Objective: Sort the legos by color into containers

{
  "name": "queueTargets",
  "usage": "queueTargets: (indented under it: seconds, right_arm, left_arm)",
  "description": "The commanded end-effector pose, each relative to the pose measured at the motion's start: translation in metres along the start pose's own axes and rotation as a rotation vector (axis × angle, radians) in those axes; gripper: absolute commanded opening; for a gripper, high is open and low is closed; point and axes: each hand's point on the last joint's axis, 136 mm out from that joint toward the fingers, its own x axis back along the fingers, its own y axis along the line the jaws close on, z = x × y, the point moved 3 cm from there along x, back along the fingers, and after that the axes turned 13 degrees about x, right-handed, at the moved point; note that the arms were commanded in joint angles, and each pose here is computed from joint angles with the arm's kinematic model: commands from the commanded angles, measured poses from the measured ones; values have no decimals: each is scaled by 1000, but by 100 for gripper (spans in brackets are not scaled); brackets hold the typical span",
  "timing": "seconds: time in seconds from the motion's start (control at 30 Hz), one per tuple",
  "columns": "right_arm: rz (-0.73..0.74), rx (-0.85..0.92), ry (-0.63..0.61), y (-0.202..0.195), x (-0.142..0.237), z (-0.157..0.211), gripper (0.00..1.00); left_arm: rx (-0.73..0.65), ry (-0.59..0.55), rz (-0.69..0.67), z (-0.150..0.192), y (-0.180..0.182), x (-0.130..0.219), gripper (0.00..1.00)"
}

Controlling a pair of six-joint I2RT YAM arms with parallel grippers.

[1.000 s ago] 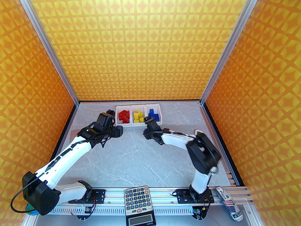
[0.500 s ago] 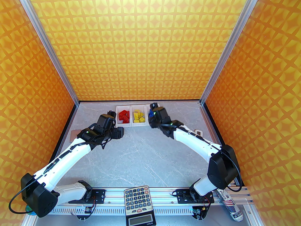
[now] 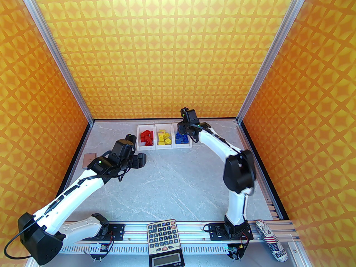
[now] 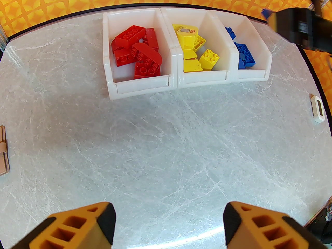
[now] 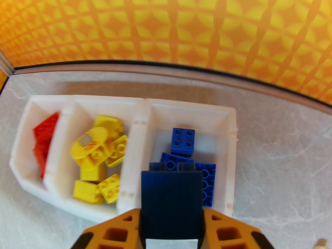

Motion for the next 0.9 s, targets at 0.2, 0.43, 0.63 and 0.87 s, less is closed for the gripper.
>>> queueTargets:
  seconds: [0.2, 0.43, 0.63, 0.87]
  right_arm:
    - [-4, -34, 96, -4, -41, 3, 27]
    - [36, -53, 141, -13, -62, 14, 28]
    - [65, -58, 166, -21, -75, 16, 30]
    - [79, -76, 181, -30, -82, 18, 52]
  left_arm:
    - [12, 13, 3, 8, 4, 5, 72]
    - [17, -17, 20, 4, 4, 18, 72]
    - [15, -20, 18, 4, 5, 21, 73]
    - [15, -20, 15, 4, 5, 22, 73]
